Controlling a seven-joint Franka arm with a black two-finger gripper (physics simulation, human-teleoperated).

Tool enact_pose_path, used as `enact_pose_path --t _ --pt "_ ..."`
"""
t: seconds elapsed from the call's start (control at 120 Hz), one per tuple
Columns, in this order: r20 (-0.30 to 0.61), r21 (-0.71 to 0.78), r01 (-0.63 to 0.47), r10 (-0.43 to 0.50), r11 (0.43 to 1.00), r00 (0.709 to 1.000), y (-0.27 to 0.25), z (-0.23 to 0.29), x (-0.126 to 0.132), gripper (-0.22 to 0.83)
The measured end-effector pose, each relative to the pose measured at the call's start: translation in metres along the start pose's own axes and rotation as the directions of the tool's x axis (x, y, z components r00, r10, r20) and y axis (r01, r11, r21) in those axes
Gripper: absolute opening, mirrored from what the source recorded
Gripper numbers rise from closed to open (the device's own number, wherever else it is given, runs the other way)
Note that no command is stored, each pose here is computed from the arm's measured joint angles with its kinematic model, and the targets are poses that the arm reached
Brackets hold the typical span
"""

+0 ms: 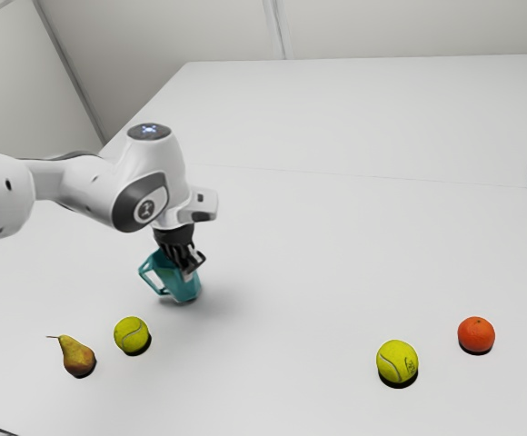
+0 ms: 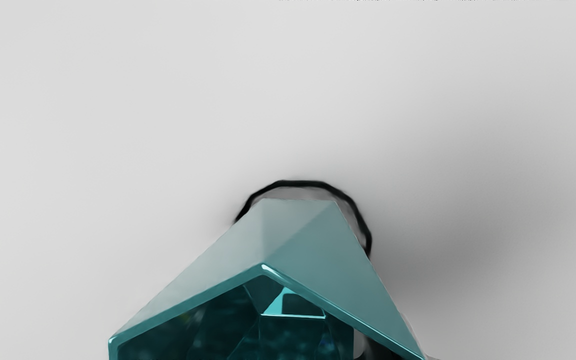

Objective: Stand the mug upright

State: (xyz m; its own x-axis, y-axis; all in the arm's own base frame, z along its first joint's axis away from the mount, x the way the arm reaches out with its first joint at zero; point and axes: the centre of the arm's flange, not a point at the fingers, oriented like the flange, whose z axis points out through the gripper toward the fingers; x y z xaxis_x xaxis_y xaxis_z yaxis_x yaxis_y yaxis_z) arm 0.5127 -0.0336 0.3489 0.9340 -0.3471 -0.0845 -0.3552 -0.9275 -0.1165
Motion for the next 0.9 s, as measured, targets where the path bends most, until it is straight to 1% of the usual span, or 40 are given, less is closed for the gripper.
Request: enact_pose_path --t 0.05,0.125,0.292,0.358,0.442,0.525,0.7,0.792,0.9 --pt "0.001 -0.001 0.006 -0.006 1.000 1.000 0.003 0.001 0.001 -0.16" --pt "0.001 -0.002 0.015 -0.015 1.000 1.000 0.006 0.002 0.003 -0.11" --pt "-0.003 -0.007 0.038 -0.038 0.999 0.999 0.010 -0.002 0.004 0.24" --pt "-0.015 -0.005 0.048 -0.048 0.999 0.999 0.010 -0.009 0.003 0.34" --pt "-0.036 -0.002 0.062 -0.062 0.998 0.997 0.008 -0.024 0.000 0.43" --pt "-0.059 0.004 0.079 -0.079 0.997 0.995 0.003 -0.042 0.002 0.49" --pt "-0.117 0.017 0.129 -0.126 0.991 0.985 -0.026 -0.106 0.023 0.56" --pt "-0.160 0.008 0.158 -0.155 0.987 0.975 -0.039 -0.160 0.031 0.58" --pt "-0.169 -0.023 0.170 -0.172 0.985 0.971 -0.048 -0.211 0.036 0.59"
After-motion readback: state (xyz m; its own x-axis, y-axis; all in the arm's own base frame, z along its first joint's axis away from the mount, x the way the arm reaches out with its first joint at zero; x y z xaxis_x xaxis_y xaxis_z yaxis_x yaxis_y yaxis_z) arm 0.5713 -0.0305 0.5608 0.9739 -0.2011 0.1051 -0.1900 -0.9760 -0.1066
